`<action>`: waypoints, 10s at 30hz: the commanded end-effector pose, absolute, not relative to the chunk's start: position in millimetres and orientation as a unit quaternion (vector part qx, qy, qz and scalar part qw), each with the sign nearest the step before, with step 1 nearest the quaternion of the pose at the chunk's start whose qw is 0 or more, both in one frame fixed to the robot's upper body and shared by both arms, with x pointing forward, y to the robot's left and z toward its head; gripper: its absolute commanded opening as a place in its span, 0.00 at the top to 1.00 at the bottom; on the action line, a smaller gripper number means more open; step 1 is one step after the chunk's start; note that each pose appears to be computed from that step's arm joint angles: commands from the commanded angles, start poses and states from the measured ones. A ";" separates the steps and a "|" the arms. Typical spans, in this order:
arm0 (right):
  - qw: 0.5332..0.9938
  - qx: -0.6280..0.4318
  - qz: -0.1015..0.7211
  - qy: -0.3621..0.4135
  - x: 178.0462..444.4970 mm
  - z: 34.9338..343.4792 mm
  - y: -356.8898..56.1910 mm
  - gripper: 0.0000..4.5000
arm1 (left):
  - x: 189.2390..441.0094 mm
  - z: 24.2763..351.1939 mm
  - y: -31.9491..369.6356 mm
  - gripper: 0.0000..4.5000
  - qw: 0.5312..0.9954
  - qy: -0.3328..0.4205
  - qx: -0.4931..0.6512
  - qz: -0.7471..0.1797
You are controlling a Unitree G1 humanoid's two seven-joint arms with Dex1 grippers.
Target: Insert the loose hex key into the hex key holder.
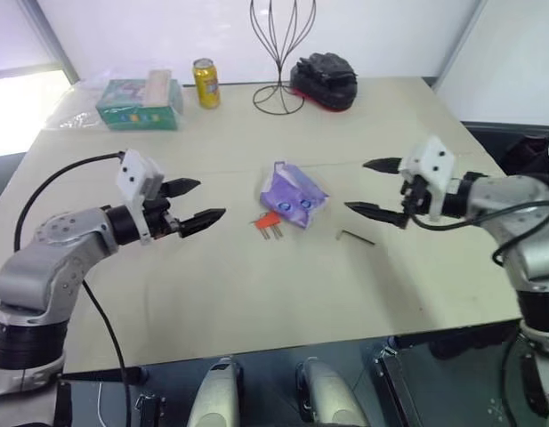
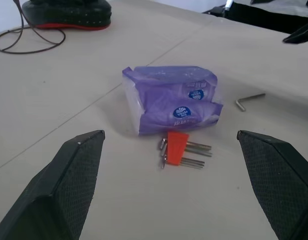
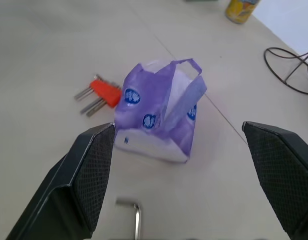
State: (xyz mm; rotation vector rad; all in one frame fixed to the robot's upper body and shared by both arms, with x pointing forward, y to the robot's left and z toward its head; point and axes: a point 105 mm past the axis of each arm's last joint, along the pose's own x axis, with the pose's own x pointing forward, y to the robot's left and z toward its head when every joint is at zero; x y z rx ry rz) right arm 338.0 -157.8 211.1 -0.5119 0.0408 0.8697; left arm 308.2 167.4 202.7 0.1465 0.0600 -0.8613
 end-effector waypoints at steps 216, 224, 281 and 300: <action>0.859 -0.228 0.444 0.115 366.7 103.6 -21.8 0.78 | 297.6 203.3 180.6 0.00 0.930 0.013 0.113 -0.351; 0.736 -0.529 0.387 -0.171 366.1 177.9 -45.1 0.78 | 302.7 209.6 175.0 0.00 0.923 0.002 0.099 -0.373; 0.503 -0.590 0.382 -0.503 312.0 291.0 -31.9 0.78 | 307.2 261.3 115.3 0.64 0.802 -0.035 -0.039 -0.595; 0.508 -0.593 0.396 -0.483 310.8 284.8 -33.0 0.78 | 310.3 260.2 109.7 0.99 0.804 -0.044 -0.036 -0.592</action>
